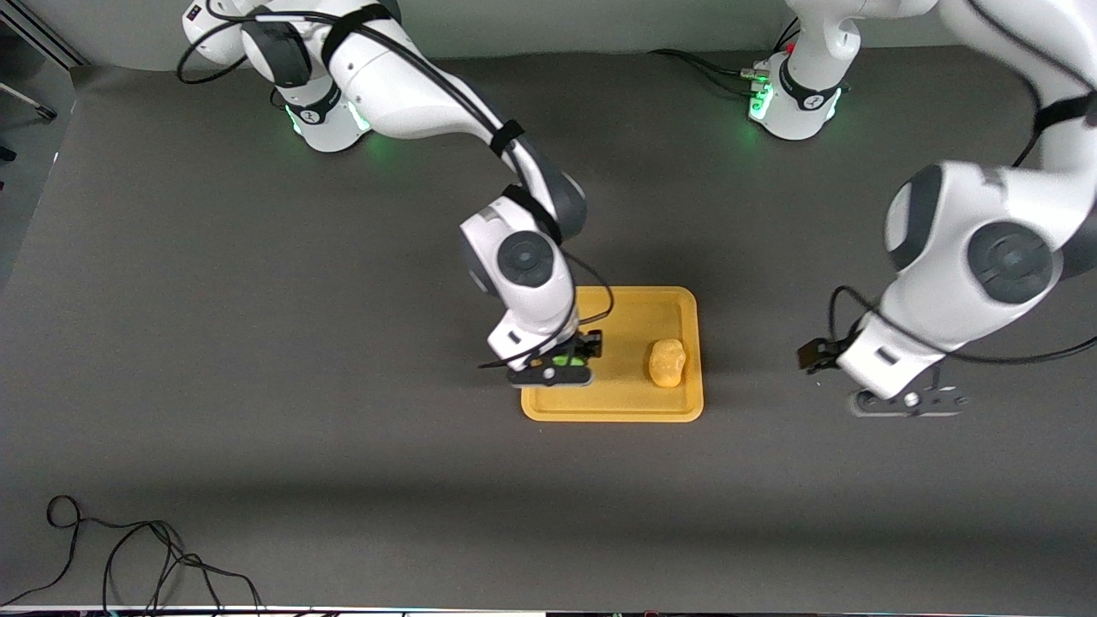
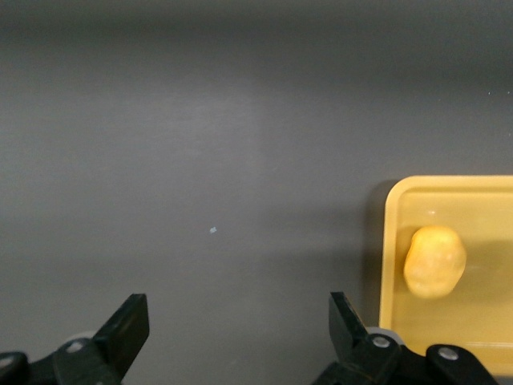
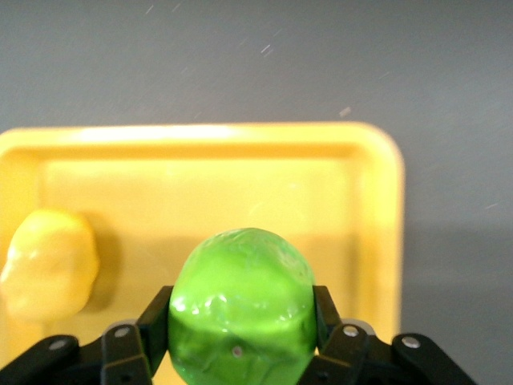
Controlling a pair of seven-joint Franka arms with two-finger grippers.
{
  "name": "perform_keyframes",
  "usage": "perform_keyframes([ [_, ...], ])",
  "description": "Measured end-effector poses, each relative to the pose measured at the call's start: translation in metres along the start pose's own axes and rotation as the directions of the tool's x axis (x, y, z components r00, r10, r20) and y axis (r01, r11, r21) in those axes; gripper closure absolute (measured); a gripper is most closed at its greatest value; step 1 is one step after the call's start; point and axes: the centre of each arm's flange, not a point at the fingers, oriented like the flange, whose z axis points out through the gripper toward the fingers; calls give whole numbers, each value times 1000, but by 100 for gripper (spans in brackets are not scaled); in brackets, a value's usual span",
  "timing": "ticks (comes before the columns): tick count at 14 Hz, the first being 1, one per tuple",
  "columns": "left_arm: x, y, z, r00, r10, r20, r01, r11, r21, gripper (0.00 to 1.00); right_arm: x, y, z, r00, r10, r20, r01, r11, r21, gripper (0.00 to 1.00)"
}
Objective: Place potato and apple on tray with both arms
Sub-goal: 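Release the potato on the tray while the right gripper carries the apple over, then lower the apple onto the tray and open the right gripper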
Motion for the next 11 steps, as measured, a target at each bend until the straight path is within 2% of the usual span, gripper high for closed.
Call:
perform_keyframes([
  [3, -32, -12, -46, 999, -4, -42, 4, 1000, 4, 0, -13, -13, 19, 1000, -6, 4, 6, 1000, -8, 27],
  [5, -44, -21, -63, 999, -9, -48, 9, 1000, 8, 0, -13, -11, 32, 1000, -6, 4, 6, 1000, -15, 27],
  [8, -49, -44, -67, 1000, -4, -30, 5, 1000, 15, 0, -18, -14, 47, 1000, -14, 1, 14, 1000, -15, 27],
  [11, -51, -73, -68, 1000, -10, -3, 10, 1000, -7, 0, -23, -17, 52, 1000, -21, 1, 21, 1000, -16, 27],
])
